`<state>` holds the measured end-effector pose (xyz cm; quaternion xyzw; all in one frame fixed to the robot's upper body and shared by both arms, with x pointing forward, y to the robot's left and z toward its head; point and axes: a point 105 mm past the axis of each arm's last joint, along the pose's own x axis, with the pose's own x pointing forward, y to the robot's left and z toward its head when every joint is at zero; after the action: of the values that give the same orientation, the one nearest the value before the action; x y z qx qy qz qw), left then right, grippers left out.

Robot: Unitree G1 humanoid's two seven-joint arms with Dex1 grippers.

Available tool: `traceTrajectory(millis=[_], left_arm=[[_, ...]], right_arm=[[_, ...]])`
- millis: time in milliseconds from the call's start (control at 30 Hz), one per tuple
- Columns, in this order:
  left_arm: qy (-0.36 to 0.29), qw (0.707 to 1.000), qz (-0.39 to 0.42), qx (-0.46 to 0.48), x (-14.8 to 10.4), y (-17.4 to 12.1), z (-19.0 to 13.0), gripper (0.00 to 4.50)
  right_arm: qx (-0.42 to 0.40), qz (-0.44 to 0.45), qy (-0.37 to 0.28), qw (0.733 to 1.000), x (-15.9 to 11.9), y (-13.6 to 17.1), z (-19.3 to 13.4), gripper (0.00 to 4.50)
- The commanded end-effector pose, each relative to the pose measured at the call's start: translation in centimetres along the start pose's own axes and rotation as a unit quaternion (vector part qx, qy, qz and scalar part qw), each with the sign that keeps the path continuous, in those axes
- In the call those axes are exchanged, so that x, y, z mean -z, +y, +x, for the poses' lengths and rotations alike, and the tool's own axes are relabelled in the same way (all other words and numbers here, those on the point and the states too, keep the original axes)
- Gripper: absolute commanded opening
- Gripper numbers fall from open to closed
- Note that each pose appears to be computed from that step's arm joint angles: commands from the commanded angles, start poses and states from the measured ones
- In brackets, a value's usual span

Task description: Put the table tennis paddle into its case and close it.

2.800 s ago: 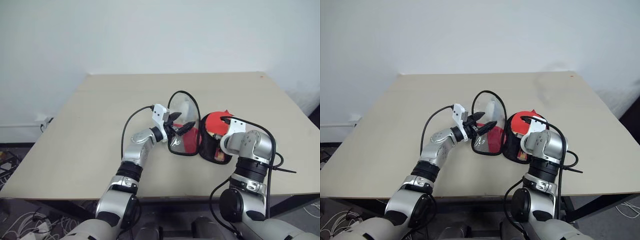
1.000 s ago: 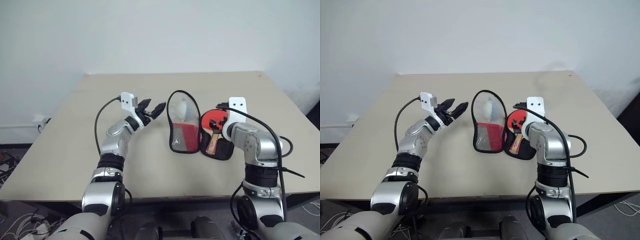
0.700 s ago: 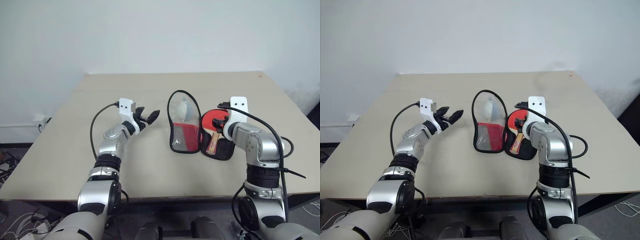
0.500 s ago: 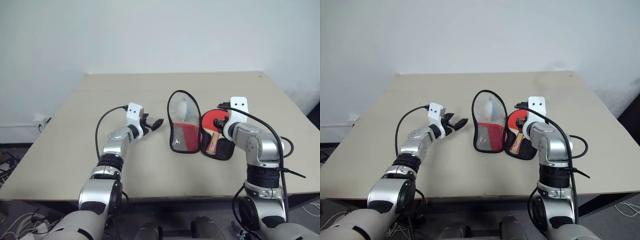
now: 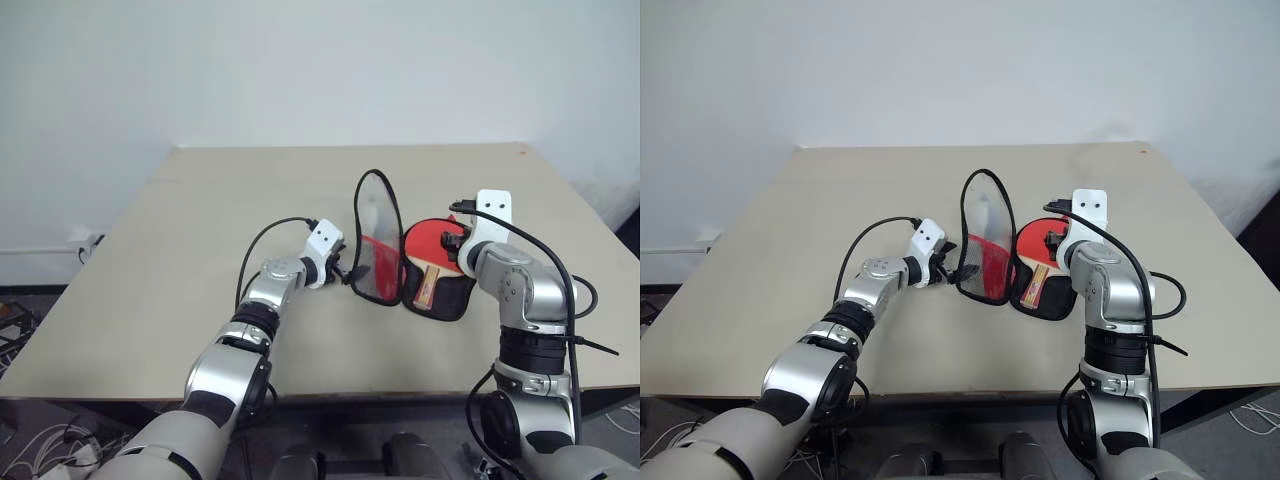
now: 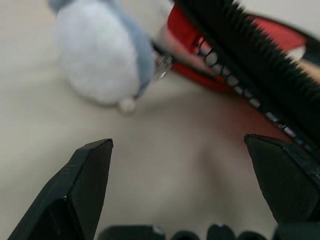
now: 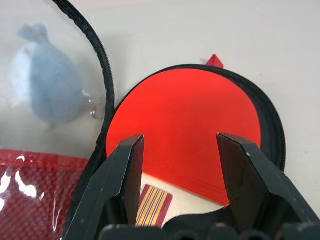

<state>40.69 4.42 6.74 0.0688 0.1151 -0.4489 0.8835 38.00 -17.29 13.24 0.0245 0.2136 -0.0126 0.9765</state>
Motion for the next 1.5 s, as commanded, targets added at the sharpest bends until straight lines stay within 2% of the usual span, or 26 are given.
traceTrajectory(millis=[33,300,533,833,1133,1267,1367,1500], left_arm=[[-0.057,0.998,0.019,0.019,-3.7,-0.4,0.5,4.50],[-0.091,0.993,0.019,0.075,-5.6,-3.6,2.3,4.50],[-0.058,0.991,0.040,0.111,-4.2,-6.1,3.3,4.50],[-0.012,0.989,0.061,0.137,-2.0,-7.4,3.6,4.50],[-0.004,0.985,0.066,0.158,-1.6,-8.4,3.5,4.50],[-0.005,0.984,0.068,0.162,-1.6,-8.7,3.6,4.50],[-0.014,0.987,0.034,0.154,-2.1,-8.3,3.6,4.50],[-0.020,0.988,-0.073,0.135,-2.7,-7.1,3.3,4.50]], right_arm=[[0.016,0.013,-0.048,0.999,-2.4,-0.6,-0.5,2.48],[0.065,0.050,-0.072,0.994,-3.2,-2.8,-0.5,2.48],[0.110,0.077,-0.095,0.986,-3.9,-4.8,-0.8,2.48],[0.121,0.082,-0.093,0.985,-3.6,-5.2,-0.7,2.48],[0.239,0.096,-0.120,0.959,-4.0,-9.8,-2.0,2.48],[0.240,0.097,-0.126,0.958,-4.0,-9.9,-2.0,2.48],[0.221,0.090,-0.121,0.963,-3.7,-9.0,-1.7,2.48],[0.206,0.087,-0.115,0.968,-3.4,-8.2,-1.4,2.48]])
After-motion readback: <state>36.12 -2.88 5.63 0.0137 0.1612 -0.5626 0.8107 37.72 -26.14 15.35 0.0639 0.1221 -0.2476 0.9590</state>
